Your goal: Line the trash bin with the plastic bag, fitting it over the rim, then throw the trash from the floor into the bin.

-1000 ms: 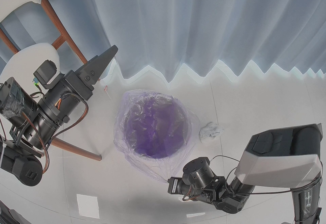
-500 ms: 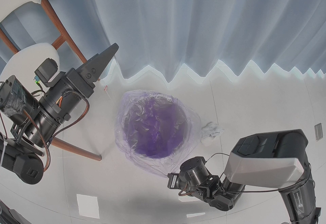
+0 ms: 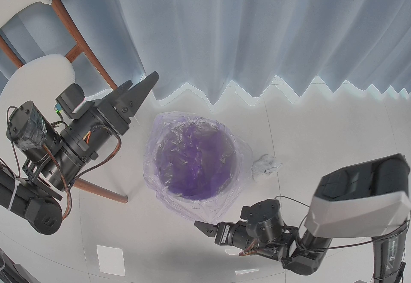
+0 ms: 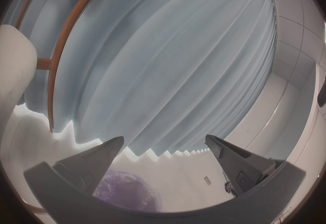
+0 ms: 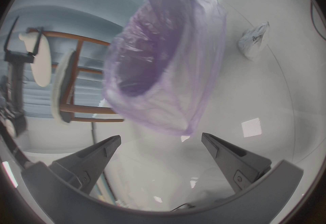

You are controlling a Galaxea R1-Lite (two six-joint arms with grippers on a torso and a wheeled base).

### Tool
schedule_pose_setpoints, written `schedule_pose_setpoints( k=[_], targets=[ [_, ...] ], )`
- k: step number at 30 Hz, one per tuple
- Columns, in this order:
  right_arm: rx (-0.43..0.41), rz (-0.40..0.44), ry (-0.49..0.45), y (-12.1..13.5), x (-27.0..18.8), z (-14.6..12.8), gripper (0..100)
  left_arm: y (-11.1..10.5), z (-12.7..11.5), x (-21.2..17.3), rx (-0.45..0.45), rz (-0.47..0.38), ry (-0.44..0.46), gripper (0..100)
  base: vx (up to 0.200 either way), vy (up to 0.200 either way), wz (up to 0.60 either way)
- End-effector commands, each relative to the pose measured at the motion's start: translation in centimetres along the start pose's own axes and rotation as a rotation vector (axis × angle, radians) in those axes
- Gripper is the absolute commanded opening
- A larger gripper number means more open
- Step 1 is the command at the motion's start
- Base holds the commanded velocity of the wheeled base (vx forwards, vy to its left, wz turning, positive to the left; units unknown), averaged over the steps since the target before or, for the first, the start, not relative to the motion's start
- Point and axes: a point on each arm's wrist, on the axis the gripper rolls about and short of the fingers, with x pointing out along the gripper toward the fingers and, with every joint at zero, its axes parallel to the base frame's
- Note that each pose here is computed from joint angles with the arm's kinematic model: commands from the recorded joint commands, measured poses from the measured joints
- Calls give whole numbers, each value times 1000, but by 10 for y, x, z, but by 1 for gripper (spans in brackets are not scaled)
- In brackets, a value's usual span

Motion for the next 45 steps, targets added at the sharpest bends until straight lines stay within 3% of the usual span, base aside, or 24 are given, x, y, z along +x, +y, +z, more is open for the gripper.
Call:
schedule_pose_setpoints(
  k=[1,2,3,6,9,12,16,21,26,32,40,45],
  targets=[
    [92,253,18,44,-85,20,100,2,-12,2,3,3,41,100,0,0,0],
    [92,253,18,44,-85,20,100,2,-12,2,3,3,41,100,0,0,0],
    [114,318,-16,51,-116,35,100,2,-12,6,7,0,31,100,0,0,0],
    [154,298,-174,38,-154,73,100,6,-9,12,24,11,9,100,0,0,0],
    [178,276,-265,29,-179,95,100,7,-13,6,7,24,31,100,0,0,0],
    [117,228,-316,27,-196,108,100,8,-25,-16,-13,56,110,100,0,0,0],
    [56,155,-357,21,-210,120,100,4,-26,-40,-17,89,151,100,0,0,0],
    [-72,122,-423,24,-226,120,100,6,-35,-62,-37,148,220,100,0,0,0],
    [-160,-3,-454,18,-227,116,100,9,-51,-71,-68,211,343,100,0,0,0],
    [-183,-20,-458,18,-226,115,100,24,-52,-78,-74,341,380,100,0,0,0],
    [-206,-32,-462,17,-226,116,100,40,-78,-75,-148,408,474,100,0,0,0],
    [-205,-38,-449,15,-224,114,100,32,-104,-73,-254,412,564,100,0,0,0]
  ],
)
